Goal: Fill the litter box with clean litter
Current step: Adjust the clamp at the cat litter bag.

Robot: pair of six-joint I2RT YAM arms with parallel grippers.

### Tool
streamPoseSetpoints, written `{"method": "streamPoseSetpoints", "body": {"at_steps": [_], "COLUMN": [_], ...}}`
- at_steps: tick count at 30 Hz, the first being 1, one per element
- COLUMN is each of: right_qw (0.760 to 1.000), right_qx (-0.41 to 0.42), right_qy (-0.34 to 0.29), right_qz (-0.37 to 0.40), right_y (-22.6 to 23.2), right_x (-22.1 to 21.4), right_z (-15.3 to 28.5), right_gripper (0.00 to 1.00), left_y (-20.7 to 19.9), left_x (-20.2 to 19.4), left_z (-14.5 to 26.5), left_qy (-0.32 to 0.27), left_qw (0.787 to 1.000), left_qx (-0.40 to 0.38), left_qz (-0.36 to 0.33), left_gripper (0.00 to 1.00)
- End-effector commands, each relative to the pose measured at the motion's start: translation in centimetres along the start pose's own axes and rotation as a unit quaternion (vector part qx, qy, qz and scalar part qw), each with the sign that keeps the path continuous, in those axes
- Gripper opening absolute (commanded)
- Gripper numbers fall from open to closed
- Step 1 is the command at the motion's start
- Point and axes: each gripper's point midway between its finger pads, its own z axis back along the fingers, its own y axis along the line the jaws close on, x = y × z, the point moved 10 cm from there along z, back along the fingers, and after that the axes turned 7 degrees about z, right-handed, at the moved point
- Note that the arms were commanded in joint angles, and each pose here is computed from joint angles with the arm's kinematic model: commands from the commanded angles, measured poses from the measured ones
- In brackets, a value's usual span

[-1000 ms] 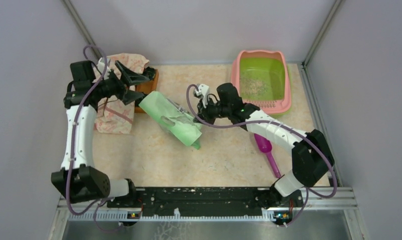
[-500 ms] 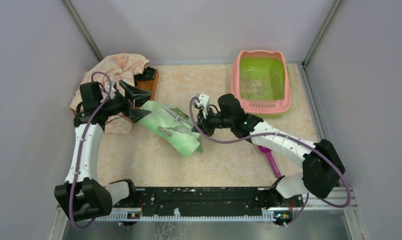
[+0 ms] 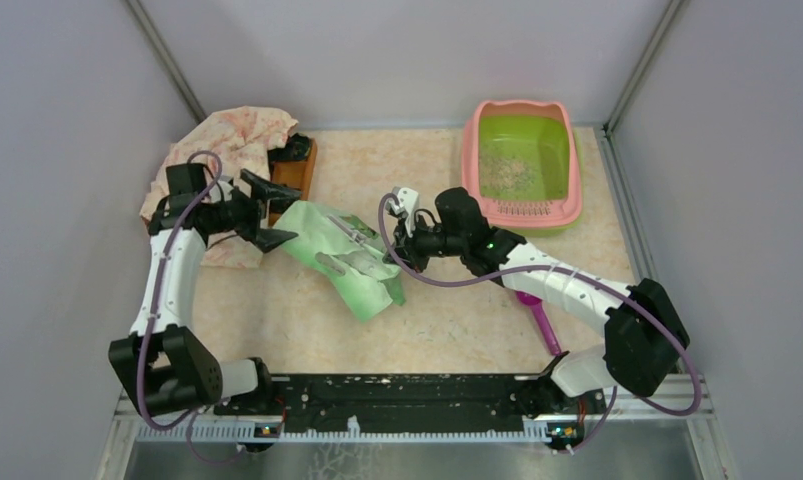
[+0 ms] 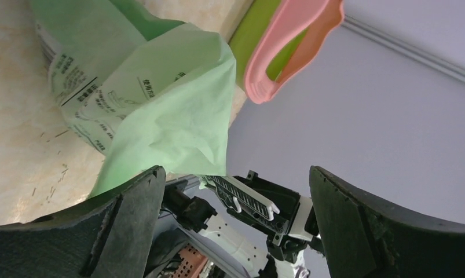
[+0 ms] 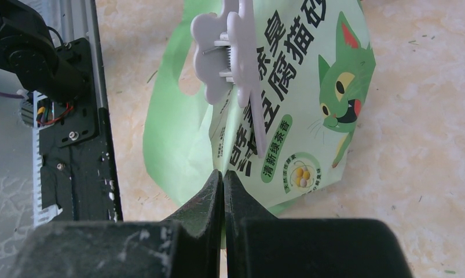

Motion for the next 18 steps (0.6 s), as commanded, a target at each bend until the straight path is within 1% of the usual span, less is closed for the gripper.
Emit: {"method": "streamPoseSetpoints", "body": {"at_steps": [1, 3, 5, 9, 13, 14, 16, 18], "right_qw": [0.998, 0.999, 0.999, 0.999, 1.000, 1.000, 1.000, 1.000], "right_qx": [0.015, 0.015, 0.012, 0.008, 0.002, 0.001, 0.005, 0.005], "right_qy": [-0.047, -0.044, -0.036, -0.023, -0.014, -0.015, -0.012, -0.010], "right_qz": [0.025, 0.027, 0.025, 0.026, 0.026, 0.026, 0.022, 0.020], "right_y": [0.8, 0.8, 0.8, 0.8, 0.9, 0.9, 0.8, 0.8], "right_x": [2.3, 2.4, 2.3, 2.4, 2.2, 2.2, 2.1, 2.0], "right_z": [0.7, 0.8, 0.9, 1.2, 1.5, 1.5, 1.3, 1.2], "right_gripper": [0.00, 0.00, 0.00, 0.00, 0.00, 0.00, 0.00, 0.00], "left_y": [-3.0, -4.1, -4.9, -4.3, -4.2, -3.1, -1.2, 0.3], "left_x": [-0.9, -1.1, -1.1, -0.4, -0.3, -0.2, -0.1, 0.5], "left_z": [3.1, 4.4, 5.3, 5.4, 5.0, 4.6, 4.0, 3.4], "left_qy": [-0.080, -0.147, -0.196, -0.205, -0.166, -0.152, -0.125, -0.053], "left_qw": [0.996, 0.987, 0.979, 0.978, 0.980, 0.984, 0.985, 0.983], "left_qx": [0.031, 0.056, 0.049, 0.006, -0.067, -0.070, -0.108, -0.172], "left_qz": [-0.024, -0.014, -0.033, -0.040, -0.086, -0.068, -0.041, -0.036], "left_gripper": [0.99, 0.99, 0.98, 0.98, 0.99, 0.99, 0.99, 0.98]}}
